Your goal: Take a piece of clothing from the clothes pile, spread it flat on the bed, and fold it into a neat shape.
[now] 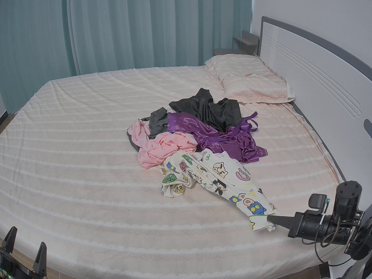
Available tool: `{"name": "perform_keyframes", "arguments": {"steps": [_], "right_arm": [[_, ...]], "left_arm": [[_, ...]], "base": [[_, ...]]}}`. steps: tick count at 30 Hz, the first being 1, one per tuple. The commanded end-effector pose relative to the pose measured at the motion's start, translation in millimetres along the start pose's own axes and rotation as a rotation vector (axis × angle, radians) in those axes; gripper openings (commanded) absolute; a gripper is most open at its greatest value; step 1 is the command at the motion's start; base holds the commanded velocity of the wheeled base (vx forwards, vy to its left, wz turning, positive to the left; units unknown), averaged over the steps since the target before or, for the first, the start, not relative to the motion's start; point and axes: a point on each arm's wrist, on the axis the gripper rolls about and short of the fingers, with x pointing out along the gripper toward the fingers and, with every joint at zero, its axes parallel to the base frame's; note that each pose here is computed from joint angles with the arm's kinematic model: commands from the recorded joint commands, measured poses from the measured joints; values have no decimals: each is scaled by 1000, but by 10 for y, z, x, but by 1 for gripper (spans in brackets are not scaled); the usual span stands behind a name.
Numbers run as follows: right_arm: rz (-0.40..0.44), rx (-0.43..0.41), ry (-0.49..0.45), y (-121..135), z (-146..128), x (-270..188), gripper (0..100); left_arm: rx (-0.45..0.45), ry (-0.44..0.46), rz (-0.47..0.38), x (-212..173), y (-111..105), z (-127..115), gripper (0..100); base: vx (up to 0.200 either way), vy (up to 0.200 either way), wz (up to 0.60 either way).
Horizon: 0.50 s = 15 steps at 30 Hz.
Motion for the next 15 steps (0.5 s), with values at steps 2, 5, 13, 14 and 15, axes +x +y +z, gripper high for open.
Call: {"name": "perform_keyframes", "arguments": {"steps": [2,5,13,14,15], "right_arm": [[111,-18,-135,135,155,-465,0],[163,-22,-202,158,269,-584,0],[252,-21,-263,131,440,-787,0],[261,-26,-266,136,453,-789,0],[261,-26,-266,136,453,-789,0]], "left_arm": [[-7,-70,-25,-33,-1,89,100],[-184,-236,-69,-150,36,847,100],[-76,179,-406,500,-72,810,100],[-60,223,-457,580,-94,803,100],[-60,223,-457,580,-94,803,100]], "base": [[0,0,0],[0,0,0],[0,0,0],[0,0,0],[0,0,0]]}}
